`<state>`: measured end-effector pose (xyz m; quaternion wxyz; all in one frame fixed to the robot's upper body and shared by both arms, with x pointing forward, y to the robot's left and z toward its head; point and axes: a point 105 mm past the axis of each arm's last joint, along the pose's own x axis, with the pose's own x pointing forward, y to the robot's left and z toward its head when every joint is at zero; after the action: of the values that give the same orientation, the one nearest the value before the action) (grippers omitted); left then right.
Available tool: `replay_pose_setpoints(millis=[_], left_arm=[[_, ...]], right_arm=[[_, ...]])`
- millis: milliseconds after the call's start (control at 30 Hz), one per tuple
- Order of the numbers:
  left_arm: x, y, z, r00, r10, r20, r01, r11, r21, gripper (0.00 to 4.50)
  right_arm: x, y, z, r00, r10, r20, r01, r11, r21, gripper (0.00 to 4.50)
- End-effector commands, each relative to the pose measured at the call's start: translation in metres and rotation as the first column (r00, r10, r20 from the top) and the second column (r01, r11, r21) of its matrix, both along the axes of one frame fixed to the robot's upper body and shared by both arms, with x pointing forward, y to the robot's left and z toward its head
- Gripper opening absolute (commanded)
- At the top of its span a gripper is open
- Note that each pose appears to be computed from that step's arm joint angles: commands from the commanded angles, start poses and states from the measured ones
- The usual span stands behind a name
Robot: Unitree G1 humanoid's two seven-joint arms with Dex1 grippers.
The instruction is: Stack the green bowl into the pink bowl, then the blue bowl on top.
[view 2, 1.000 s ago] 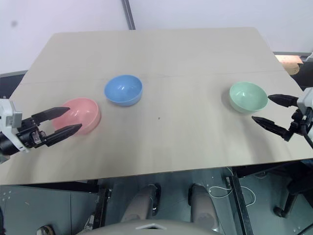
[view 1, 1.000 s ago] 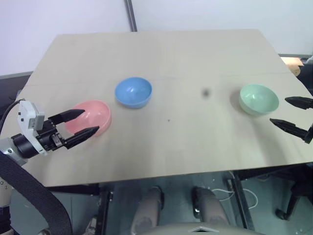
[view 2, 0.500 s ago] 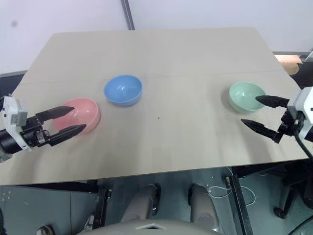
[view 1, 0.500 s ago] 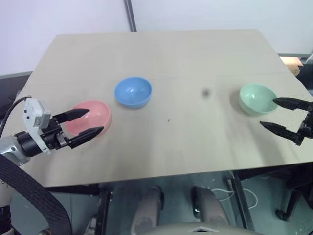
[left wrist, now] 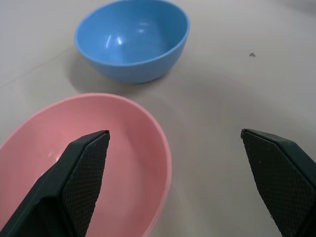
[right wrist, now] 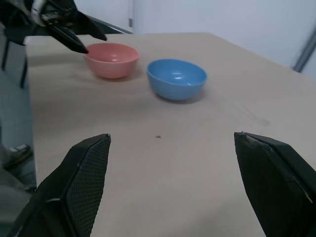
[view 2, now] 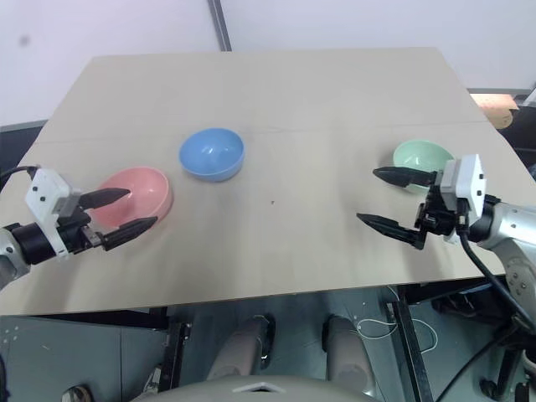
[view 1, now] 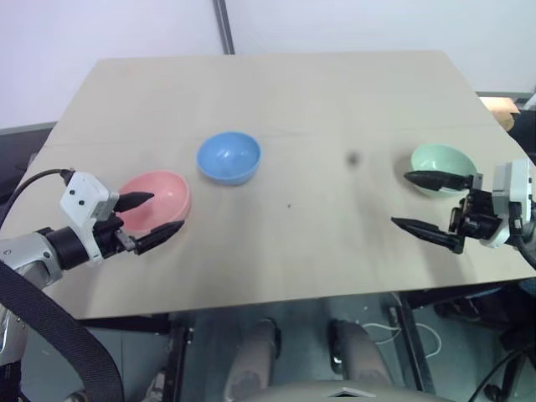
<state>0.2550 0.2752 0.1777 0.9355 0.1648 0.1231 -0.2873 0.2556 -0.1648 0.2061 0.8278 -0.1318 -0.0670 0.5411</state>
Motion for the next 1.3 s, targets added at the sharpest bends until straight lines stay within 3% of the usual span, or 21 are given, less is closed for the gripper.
replay_pose_setpoints(millis=[33, 333, 433, 567, 700, 833, 867, 933, 1133, 1300], left_arm=[[0.004, -0.001, 0.016, 0.998, 0.005, 0.061, -0.009, 0.997, 0.071, 4.50], [-0.006, -0.001, -0.004, 0.997, 0.015, -0.072, 0.009, 0.947, 0.323, 4.50], [-0.008, -0.002, -0.024, 0.992, 0.007, -0.129, 0.051, 0.896, 0.441, 4.50], [0.003, 0.006, -0.041, 0.993, 0.056, -0.103, 0.016, 0.807, 0.591, 4.50], [0.012, 0.000, -0.049, 0.997, 0.048, -0.062, 0.001, 0.781, 0.624, 3.30], [0.025, -0.006, -0.047, 0.999, 0.029, -0.015, -0.013, 0.782, 0.623, 1.48], [0.028, -0.008, -0.046, 1.000, 0.021, -0.007, -0.012, 0.786, 0.618, 0.83], [0.030, -0.014, -0.045, 1.000, -0.009, -0.003, 0.008, 0.795, 0.607, 0.16], [0.020, -0.034, -0.036, 0.985, -0.165, -0.045, 0.161, 0.808, 0.567, 0.16], [0.002, -0.060, -0.011, 0.934, -0.357, -0.035, 0.324, 0.799, 0.506, 0.16]], right_arm=[[0.002, 0.006, 0.014, 0.998, 0.022, 0.064, -0.024, 0.999, 0.032, 4.34], [-0.004, 0.013, 0.012, 0.995, 0.086, 0.060, -0.086, 0.996, -0.007, 4.34], [-0.002, 0.014, 0.013, 0.994, 0.084, 0.067, -0.084, 0.996, -0.012, 4.34], [-0.001, 0.012, 0.011, 0.995, 0.072, 0.072, -0.071, 0.997, -0.022, 4.34], [-0.001, 0.009, 0.007, 0.996, 0.050, 0.080, -0.047, 0.998, -0.036, 4.50], [0.001, 0.006, 0.007, 0.994, 0.027, 0.101, -0.024, 0.999, -0.037, 4.50], [0.002, 0.006, 0.007, 0.994, 0.024, 0.107, -0.020, 0.999, -0.038, 4.50], [0.004, 0.006, 0.008, 0.993, 0.019, 0.113, -0.015, 0.999, -0.037, 4.50], [0.006, 0.004, 0.004, 0.992, 0.000, 0.124, 0.006, 0.999, -0.042, 4.50], [0.008, 0.003, 0.004, 0.991, -0.024, 0.134, 0.028, 0.999, -0.028, 4.50]])
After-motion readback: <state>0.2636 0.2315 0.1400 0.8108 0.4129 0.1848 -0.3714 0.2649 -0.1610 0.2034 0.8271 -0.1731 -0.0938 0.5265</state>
